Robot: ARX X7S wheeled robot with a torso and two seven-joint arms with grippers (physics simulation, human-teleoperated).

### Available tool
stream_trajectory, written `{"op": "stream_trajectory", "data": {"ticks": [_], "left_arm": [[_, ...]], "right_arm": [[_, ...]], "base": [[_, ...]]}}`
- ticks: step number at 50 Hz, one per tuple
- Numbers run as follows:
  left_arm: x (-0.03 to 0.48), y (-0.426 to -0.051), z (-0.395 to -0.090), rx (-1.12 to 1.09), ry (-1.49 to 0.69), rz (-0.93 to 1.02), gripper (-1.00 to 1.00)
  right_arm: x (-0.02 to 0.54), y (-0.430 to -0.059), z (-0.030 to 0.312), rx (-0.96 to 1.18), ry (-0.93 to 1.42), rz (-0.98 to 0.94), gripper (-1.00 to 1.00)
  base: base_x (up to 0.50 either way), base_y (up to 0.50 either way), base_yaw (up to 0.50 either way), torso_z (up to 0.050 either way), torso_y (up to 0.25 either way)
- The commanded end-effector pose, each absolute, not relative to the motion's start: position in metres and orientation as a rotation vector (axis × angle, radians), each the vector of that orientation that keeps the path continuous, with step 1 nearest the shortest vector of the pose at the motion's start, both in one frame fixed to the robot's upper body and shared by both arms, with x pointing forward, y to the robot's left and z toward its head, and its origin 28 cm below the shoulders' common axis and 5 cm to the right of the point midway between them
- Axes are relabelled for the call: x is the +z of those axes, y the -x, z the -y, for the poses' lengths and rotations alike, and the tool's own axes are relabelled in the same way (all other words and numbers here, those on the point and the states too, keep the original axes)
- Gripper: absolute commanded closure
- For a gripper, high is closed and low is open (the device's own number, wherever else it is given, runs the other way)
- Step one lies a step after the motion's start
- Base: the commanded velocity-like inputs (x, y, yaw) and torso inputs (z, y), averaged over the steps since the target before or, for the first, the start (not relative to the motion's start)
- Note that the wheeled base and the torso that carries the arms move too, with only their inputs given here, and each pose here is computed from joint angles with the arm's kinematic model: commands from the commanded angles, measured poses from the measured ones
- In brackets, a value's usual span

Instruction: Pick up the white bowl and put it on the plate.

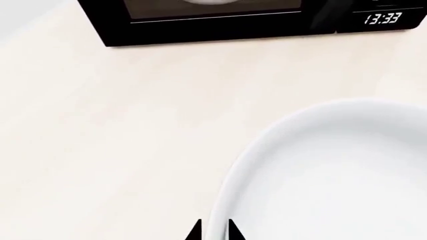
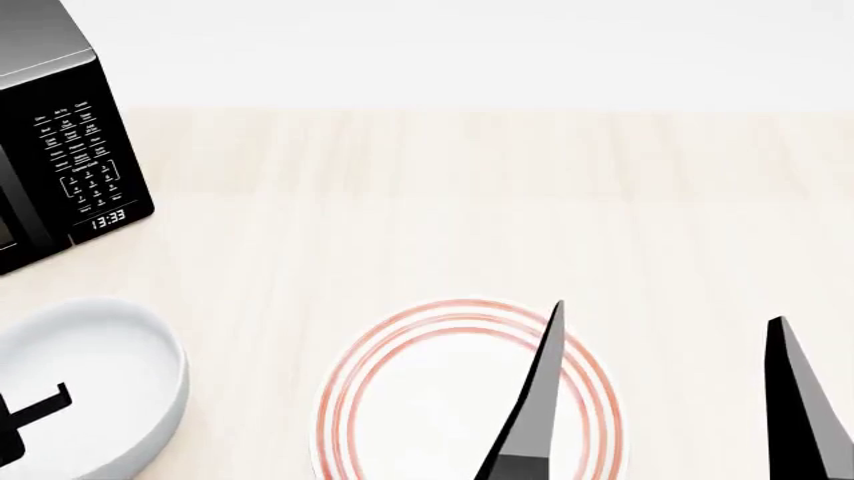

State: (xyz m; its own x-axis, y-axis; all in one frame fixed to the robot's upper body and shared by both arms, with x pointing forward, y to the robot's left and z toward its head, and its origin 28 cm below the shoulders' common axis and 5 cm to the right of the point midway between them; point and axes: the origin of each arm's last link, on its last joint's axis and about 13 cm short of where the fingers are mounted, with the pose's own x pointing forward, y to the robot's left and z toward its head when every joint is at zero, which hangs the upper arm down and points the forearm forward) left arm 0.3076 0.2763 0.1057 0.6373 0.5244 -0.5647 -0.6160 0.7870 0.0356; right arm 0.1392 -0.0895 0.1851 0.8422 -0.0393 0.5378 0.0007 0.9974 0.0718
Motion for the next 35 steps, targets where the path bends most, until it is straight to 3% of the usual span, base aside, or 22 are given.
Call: {"op": "stream_trajectory", "data": {"ticks": [1,35], "left_arm": [[0.106,-0.309,-0.268,0.579,0.237,-0.576,1.00],[0.175,-0.292,-0.243,0.366,0.364,-0.440,1.00]], "right_arm": [[0.187,-0.143,0.090,-0.025,-0.069,0.602,-1.00],[0.188,-0.142,0.090,-0.026,-0.068,0.604,-1.00]], "base": [[0.00,0.00,0.00,0.000,0.000],[0.00,0.00,0.00,0.000,0.000]]}}
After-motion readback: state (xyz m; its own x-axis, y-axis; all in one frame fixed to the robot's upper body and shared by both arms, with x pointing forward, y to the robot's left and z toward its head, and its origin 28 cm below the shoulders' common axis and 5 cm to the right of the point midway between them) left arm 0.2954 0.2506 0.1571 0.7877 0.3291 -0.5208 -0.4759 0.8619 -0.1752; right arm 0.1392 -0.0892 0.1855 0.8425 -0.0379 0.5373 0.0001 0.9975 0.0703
